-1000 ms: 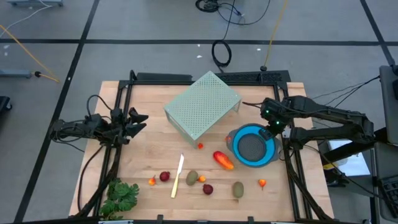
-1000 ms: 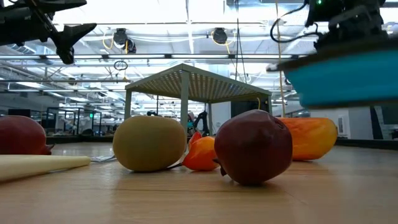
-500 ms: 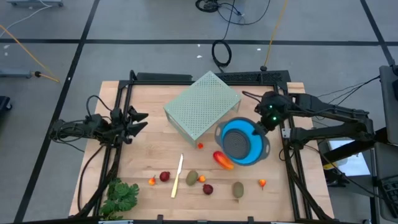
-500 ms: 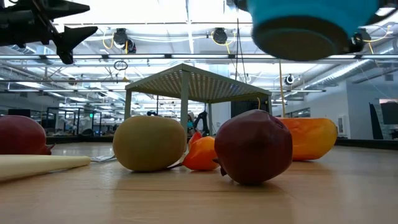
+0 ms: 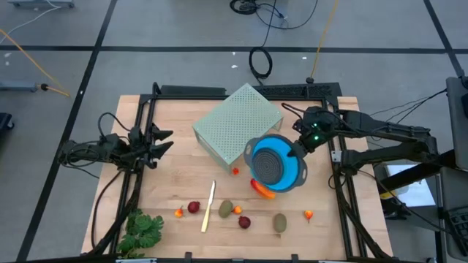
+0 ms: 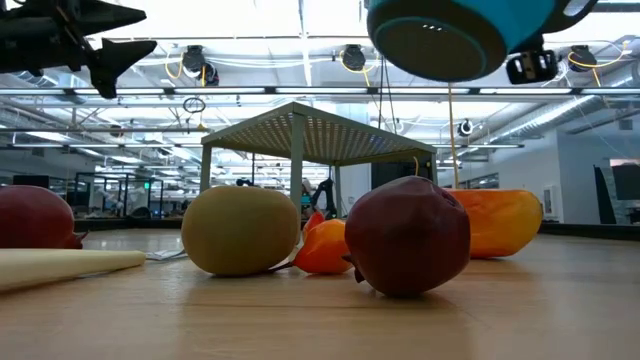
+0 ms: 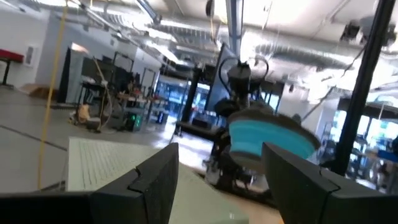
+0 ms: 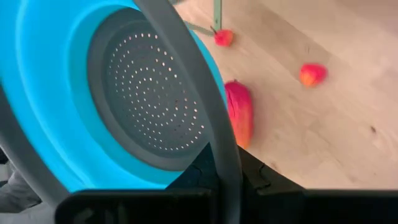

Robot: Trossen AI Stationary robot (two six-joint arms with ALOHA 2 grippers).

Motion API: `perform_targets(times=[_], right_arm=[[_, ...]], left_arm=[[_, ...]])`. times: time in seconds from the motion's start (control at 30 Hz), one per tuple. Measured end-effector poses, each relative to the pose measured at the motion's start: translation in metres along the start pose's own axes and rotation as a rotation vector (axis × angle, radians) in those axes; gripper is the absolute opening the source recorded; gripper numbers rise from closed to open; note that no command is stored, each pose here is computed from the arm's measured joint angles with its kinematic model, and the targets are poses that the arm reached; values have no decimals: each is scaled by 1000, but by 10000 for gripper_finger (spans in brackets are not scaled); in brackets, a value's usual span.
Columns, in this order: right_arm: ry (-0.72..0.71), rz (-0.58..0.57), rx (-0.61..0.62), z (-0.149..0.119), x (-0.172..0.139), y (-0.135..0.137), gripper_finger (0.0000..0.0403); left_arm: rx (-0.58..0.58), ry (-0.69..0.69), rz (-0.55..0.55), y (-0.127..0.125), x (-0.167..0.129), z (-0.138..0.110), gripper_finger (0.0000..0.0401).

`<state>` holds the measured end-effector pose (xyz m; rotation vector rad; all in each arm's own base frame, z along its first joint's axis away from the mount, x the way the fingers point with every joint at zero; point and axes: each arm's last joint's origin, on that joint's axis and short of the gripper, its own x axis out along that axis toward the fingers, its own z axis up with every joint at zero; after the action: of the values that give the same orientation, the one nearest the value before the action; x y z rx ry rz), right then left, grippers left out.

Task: Pick & Place Fruit
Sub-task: Put the blue strainer bowl on the shelf

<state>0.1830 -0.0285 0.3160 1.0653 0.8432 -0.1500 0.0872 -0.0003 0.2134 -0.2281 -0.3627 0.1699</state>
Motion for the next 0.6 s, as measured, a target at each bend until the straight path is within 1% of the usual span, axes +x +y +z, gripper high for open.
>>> perform_targets(times=[0.07, 0.17, 0.33, 0.53, 0.6], right_arm=[[-41, 1, -15, 5, 3, 2, 3], [-81, 30, -34, 12, 8, 6, 3], [-101, 53, -41, 18, 14, 9, 3], [-116, 18, -32, 22, 20, 7, 3], [-141, 1, -32, 23, 21, 7, 3]], left_arm=[[2, -18, -3, -1, 1, 2, 227], [43, -8, -5, -2, 5, 2, 227], [64, 67, 21, -7, 18, 7, 227], [100, 203, 44, -17, 45, 19, 227], [103, 244, 56, -21, 56, 24, 227]])
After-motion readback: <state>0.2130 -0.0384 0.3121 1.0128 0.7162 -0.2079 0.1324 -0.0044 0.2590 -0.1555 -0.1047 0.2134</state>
